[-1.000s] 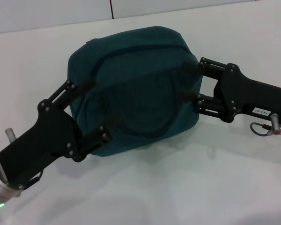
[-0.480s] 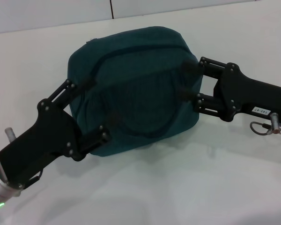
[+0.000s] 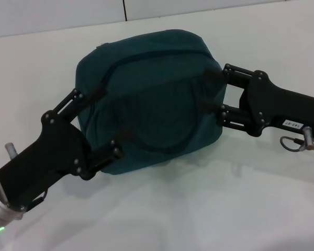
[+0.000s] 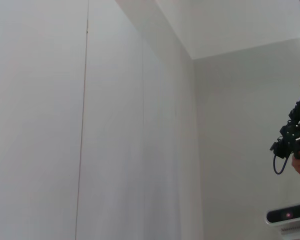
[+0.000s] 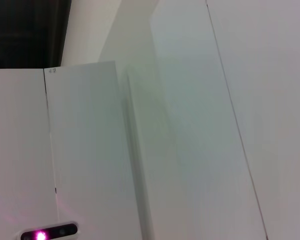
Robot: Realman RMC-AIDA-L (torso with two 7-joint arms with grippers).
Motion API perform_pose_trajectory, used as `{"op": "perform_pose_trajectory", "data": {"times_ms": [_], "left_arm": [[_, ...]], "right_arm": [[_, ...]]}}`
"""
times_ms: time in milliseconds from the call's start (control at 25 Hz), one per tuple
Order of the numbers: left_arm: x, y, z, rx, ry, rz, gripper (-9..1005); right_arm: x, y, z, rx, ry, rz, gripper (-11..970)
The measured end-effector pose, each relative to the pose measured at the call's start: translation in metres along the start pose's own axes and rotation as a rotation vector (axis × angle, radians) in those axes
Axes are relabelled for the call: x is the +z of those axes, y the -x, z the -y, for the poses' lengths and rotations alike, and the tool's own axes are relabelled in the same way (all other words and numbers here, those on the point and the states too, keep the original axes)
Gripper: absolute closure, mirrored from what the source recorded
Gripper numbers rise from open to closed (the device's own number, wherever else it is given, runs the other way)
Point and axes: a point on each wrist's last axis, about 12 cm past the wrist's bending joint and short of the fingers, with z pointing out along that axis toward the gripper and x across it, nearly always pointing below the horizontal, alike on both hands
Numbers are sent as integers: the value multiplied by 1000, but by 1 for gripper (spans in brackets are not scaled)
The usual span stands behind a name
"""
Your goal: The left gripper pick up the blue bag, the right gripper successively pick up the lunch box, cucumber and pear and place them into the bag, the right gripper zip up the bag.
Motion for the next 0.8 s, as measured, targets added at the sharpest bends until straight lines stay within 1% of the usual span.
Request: {"op": "perform_pose_trajectory", "data": {"times_ms": [800], "left_arm": [[-4,-1,3,-8,9,-3,183]], "right_arm": [[1,0,0,0,-8,8,295]]}}
